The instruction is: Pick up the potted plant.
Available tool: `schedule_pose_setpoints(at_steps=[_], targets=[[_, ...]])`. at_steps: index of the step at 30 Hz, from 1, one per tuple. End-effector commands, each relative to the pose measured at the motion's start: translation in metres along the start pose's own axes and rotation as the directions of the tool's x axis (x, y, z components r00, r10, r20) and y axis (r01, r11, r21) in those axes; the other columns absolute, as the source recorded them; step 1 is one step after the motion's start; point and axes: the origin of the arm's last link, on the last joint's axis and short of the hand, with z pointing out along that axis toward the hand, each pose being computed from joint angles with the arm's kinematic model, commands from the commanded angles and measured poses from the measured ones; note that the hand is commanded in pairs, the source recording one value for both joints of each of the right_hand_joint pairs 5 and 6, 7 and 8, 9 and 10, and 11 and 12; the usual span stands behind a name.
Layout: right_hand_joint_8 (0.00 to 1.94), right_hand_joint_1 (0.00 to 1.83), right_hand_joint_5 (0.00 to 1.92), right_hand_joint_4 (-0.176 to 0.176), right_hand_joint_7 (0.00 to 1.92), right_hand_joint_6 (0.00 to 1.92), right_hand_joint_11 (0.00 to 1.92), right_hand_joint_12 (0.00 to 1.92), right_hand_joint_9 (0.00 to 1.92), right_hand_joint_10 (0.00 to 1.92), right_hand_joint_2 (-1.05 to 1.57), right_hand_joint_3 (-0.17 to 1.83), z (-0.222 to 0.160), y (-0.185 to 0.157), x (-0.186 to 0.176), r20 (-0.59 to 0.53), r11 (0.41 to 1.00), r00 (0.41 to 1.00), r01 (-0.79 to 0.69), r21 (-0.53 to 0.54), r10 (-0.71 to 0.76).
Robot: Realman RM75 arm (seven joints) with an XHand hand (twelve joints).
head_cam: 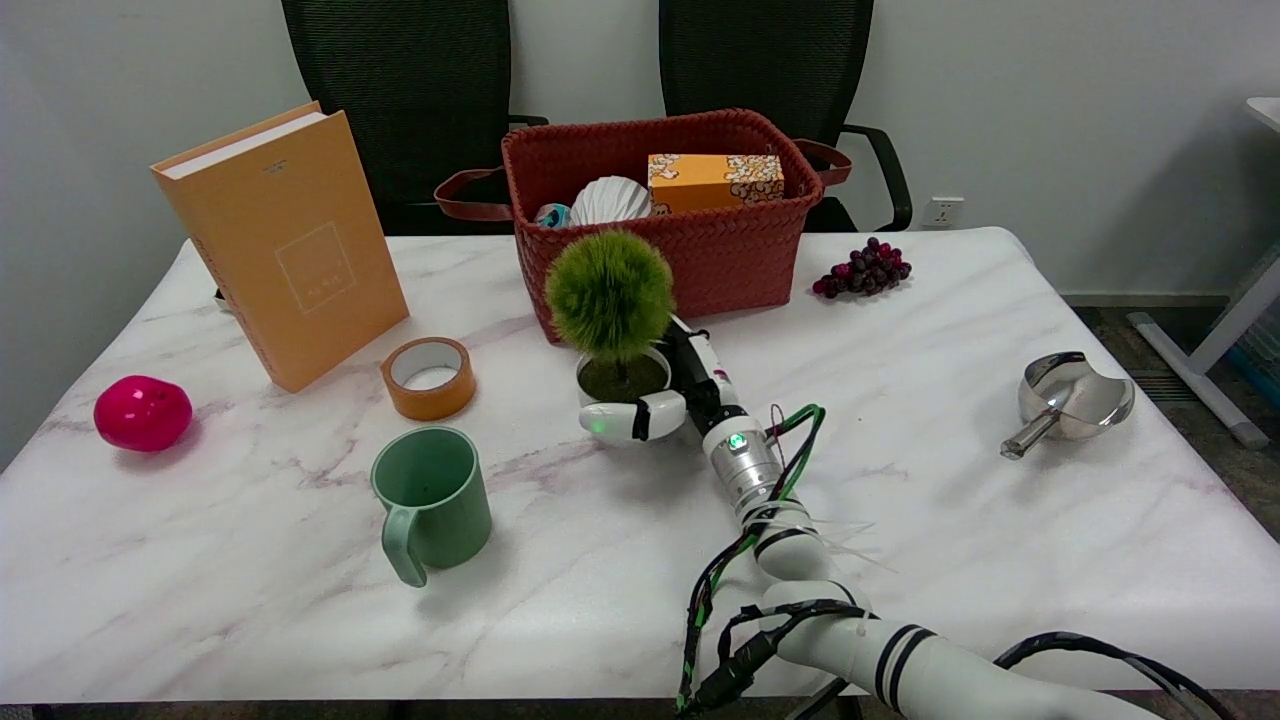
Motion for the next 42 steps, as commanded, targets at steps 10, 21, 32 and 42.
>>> schedule_pose_setpoints(at_steps=[10,21,32,42], targets=[[1.27,1.15,0.43,0.0,1.27,0.43,1.36,1.36,0.68,0.68,-0.28,0.7,0.0004,0.0002,-0.0007,0.0,1.0,1.0,-0.003,-0.002,0.003],[1.47,1.12,0.57,0.0,1.47,0.57,1.69,1.69,1.04,1.04,-0.24,0.86,0.003,0.0004,0.0005,-0.004,1.0,1.0,-0.001,-0.004,0.001],[1.85,1.07,1.0,0.0,1.85,1.0,1.92,1.92,1.49,1.49,0.05,0.75,0.0034,0.0007,0.002,-0.007,1.0,1.0,0.0,-0.005,0.0],[1.92,1.06,1.14,0.0,1.92,1.14,1.92,1.92,1.67,1.67,0.22,0.65,0.0025,0.0008,0.0036,-0.011,1.0,1.0,0.004,0.0,-0.004]])
